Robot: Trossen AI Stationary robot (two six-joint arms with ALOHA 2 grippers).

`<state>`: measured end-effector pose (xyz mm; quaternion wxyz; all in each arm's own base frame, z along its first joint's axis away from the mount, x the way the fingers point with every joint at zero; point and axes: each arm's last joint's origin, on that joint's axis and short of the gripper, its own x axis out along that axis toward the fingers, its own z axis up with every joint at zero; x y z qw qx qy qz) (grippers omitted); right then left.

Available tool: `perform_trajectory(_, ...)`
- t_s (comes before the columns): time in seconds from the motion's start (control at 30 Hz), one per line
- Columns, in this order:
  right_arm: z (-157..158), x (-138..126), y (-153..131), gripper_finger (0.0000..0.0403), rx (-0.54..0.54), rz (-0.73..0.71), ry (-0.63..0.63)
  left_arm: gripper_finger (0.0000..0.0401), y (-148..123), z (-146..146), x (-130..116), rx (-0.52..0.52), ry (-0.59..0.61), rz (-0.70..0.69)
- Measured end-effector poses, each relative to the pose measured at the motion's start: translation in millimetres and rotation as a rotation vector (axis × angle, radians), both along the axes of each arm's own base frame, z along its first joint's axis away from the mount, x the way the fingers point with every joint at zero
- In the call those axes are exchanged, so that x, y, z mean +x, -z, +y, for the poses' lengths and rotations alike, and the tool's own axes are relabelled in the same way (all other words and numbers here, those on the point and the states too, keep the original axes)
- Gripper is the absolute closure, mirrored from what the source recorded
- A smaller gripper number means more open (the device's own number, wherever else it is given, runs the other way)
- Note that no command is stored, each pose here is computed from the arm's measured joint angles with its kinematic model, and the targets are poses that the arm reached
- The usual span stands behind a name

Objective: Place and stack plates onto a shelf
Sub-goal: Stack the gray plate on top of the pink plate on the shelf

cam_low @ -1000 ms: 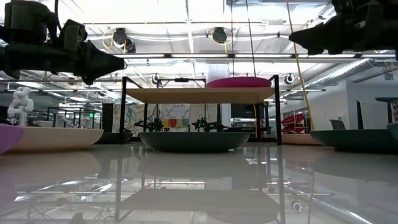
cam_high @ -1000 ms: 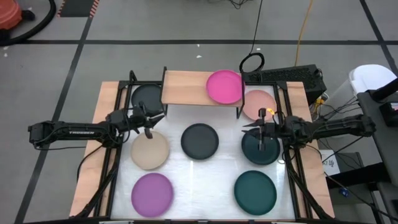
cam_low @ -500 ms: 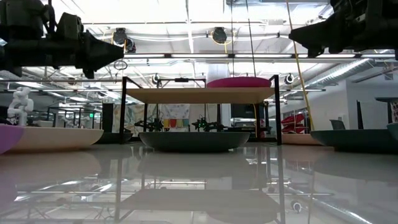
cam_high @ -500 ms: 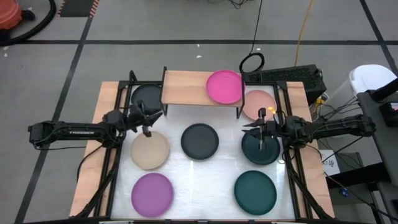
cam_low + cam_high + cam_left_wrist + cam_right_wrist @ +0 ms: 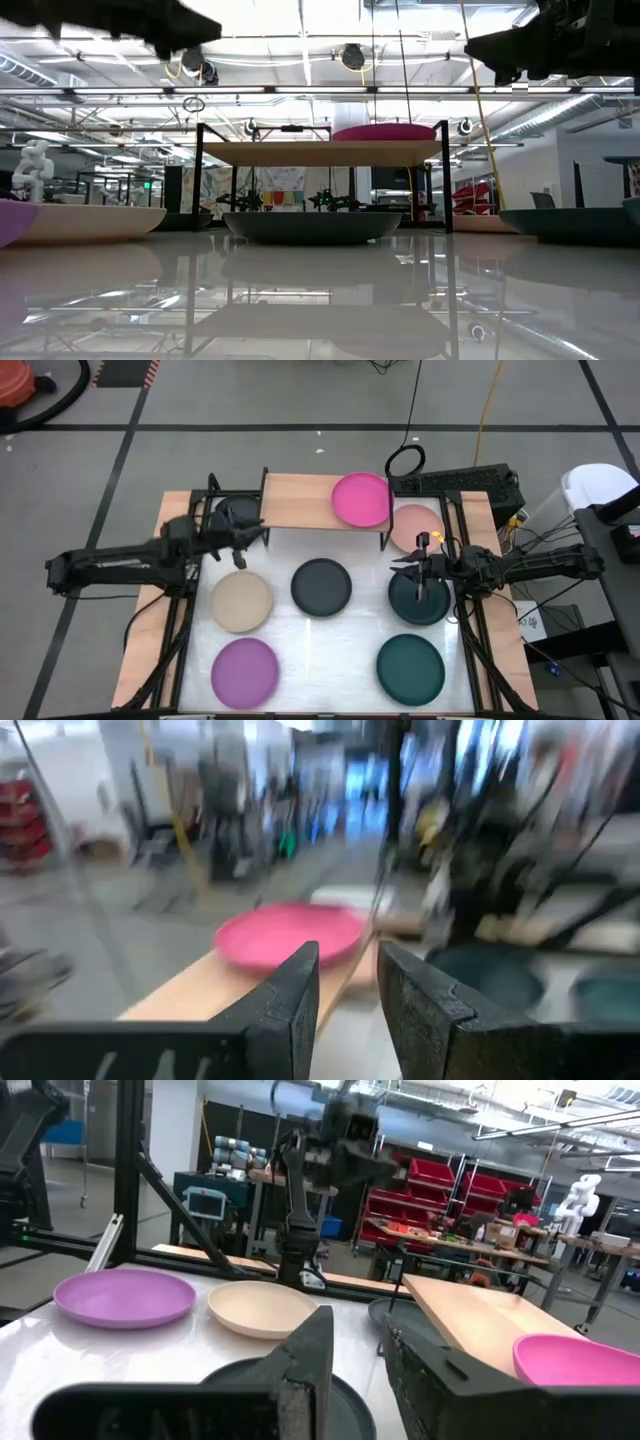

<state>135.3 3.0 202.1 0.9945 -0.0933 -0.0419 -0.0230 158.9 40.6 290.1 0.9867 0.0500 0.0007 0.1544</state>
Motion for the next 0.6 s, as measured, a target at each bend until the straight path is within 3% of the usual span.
perform_trajectory(0.13, 0.0, 0.0, 0.1, 0.0330, 0.020, 0.000, -0.002, 0.0291, -38.6, -1.2, 5.3, 0.020, -0.108, 0.289)
perform_trajectory(0.27, 0.0, 0.0, 0.1, 0.0330, 0.025, 0.000, -0.002, 0.0291, -52.6, -3.0, 8.9, -0.009, -0.211, 0.531)
perform_trajectory(0.4, 0.0, 0.0, -0.1, 0.0330, 0.043, -0.003, -0.004, 0.0291, -26.4, -3.5, 19.1, -0.191, -0.292, 0.711)
perform_trajectory(0.6, 0.3, -0.2, -1.9, 0.0330, 0.081, -0.023, -0.011, 0.0291, 31.6, -4.9, 22.7, -0.344, -0.416, 1.034)
